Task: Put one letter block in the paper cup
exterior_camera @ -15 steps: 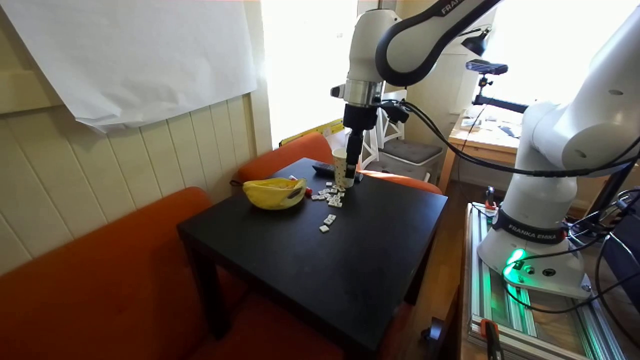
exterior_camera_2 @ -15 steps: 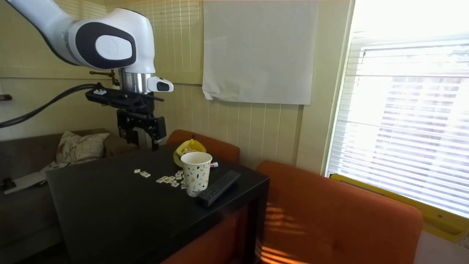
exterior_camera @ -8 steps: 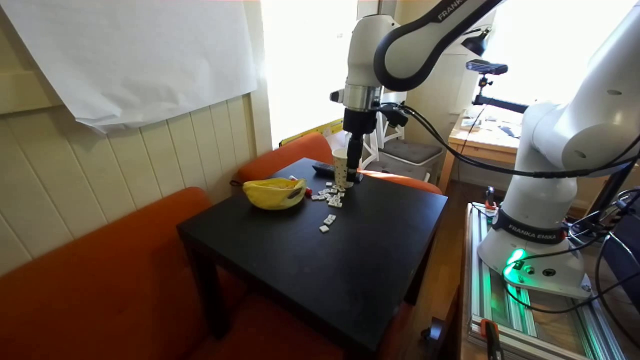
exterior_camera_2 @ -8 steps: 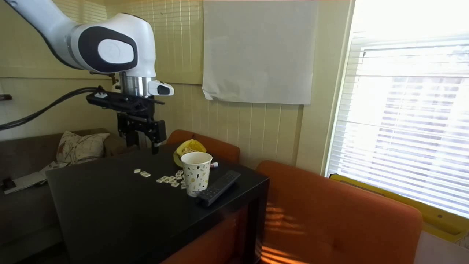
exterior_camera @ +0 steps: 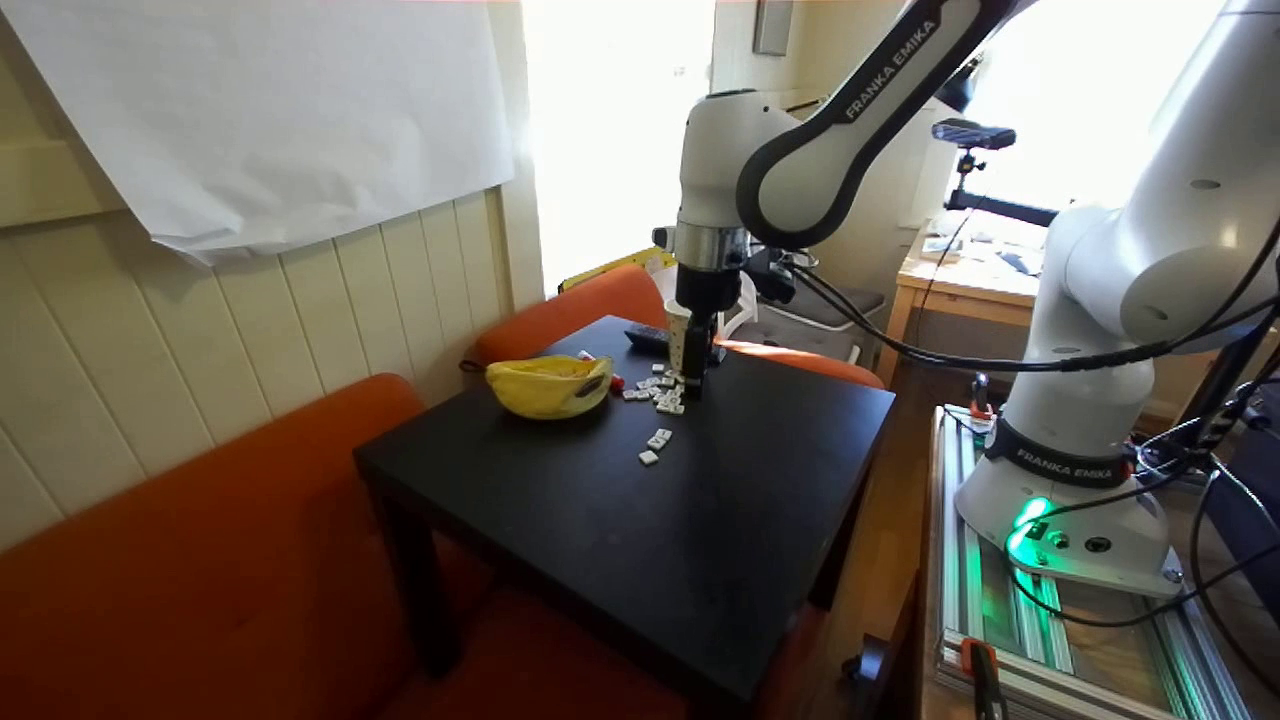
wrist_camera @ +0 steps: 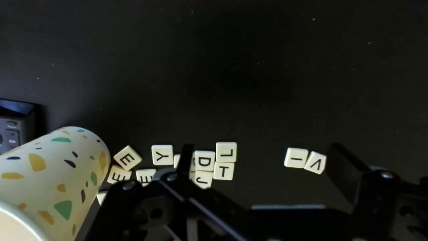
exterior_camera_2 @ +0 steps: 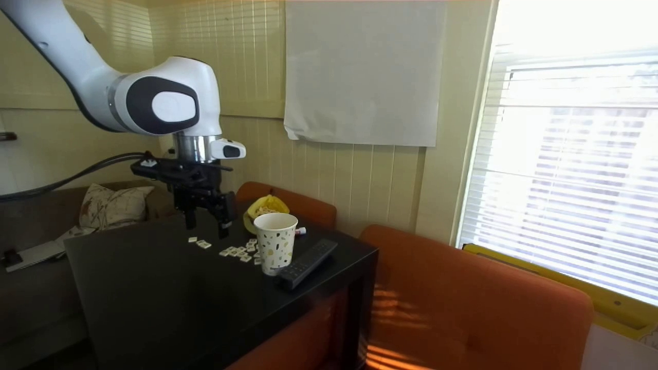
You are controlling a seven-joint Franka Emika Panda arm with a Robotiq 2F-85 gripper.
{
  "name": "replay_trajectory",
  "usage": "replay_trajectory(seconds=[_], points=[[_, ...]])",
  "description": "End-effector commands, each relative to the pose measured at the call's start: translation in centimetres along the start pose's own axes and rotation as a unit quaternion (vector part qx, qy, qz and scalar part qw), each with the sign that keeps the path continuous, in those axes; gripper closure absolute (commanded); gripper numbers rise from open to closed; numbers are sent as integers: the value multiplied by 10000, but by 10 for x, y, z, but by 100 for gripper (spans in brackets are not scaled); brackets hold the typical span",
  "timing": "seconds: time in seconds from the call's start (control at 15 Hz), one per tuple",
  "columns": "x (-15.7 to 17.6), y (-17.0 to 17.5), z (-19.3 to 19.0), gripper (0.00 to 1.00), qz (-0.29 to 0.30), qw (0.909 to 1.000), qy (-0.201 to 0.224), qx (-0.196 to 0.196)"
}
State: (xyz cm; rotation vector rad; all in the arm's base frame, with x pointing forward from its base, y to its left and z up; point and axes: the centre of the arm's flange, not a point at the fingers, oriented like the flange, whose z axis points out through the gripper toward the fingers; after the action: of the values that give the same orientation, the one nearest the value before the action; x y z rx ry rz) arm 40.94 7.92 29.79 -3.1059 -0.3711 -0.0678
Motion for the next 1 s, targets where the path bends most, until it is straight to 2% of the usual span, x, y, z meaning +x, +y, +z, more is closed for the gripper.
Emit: replay_trajectory(seconds=[0.0, 0.6, 0.73, 0.8, 0.93], points=[[5, 2, 26, 0, 144, 9996, 84, -215], [9, 9, 55, 0, 168, 9988, 278, -363], [10, 10, 57, 11, 166, 9987, 295, -389], [10, 10, 58, 21, 162, 9987, 299, -380], [9, 10, 59, 25, 179, 9987, 296, -377]])
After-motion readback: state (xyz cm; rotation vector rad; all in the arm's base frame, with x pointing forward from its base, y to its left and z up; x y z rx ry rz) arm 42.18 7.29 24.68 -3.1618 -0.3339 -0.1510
